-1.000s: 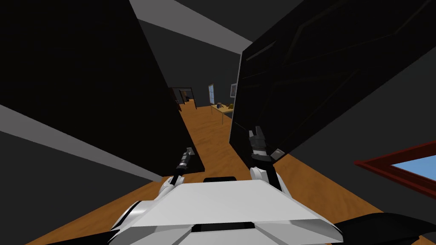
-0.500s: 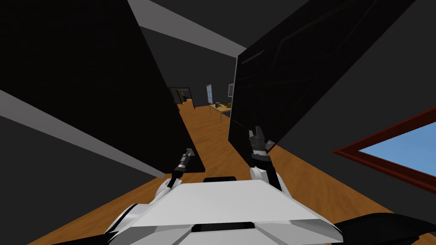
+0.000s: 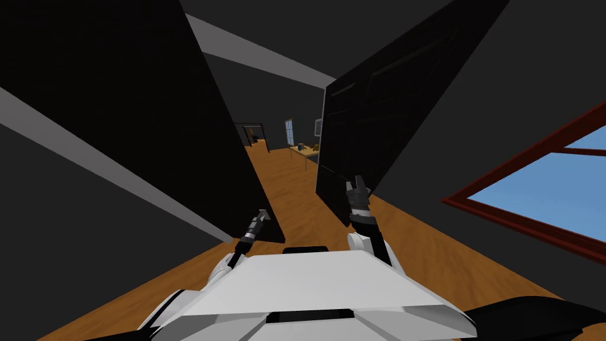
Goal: Pull the door open
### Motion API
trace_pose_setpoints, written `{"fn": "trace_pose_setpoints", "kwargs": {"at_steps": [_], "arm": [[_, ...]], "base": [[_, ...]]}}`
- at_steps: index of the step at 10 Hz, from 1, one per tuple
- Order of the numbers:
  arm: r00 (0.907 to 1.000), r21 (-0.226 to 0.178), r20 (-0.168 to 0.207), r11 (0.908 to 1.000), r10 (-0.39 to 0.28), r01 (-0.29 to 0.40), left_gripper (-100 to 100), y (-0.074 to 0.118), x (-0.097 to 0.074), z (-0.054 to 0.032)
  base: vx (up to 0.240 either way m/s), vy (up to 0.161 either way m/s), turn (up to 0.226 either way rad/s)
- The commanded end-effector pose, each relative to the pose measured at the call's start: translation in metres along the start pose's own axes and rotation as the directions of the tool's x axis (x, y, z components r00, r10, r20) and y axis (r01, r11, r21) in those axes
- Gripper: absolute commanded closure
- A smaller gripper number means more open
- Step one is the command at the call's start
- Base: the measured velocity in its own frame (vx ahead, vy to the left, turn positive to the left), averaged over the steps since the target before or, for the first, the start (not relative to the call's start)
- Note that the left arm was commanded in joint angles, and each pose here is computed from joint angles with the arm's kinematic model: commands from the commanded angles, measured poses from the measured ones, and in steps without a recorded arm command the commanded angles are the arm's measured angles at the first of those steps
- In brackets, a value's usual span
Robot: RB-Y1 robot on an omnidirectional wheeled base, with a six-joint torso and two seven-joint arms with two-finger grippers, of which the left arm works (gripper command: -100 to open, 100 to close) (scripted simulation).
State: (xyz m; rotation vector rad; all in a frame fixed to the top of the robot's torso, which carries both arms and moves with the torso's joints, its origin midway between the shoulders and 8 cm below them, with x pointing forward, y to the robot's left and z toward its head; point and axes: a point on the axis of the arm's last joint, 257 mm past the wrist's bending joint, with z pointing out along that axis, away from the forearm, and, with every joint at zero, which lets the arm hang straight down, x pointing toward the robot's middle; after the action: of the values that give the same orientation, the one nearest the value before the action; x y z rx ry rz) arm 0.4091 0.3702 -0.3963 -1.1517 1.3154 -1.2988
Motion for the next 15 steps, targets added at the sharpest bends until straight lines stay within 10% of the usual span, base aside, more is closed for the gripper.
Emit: {"fn": "trace_pose_setpoints", "kwargs": {"at_steps": [1,15], "arm": [[0.9997,0.009,-0.025,1.0000,0.001,0.000,100,-0.002,0.001,-0.0092],[0.9919,0.011,-0.127,0.9999,0.000,0.001,100,-0.003,-0.001,-0.0697]], "base": [[-0.219,0.089,-0.173],[-0.164,0.080,-0.121]]}}
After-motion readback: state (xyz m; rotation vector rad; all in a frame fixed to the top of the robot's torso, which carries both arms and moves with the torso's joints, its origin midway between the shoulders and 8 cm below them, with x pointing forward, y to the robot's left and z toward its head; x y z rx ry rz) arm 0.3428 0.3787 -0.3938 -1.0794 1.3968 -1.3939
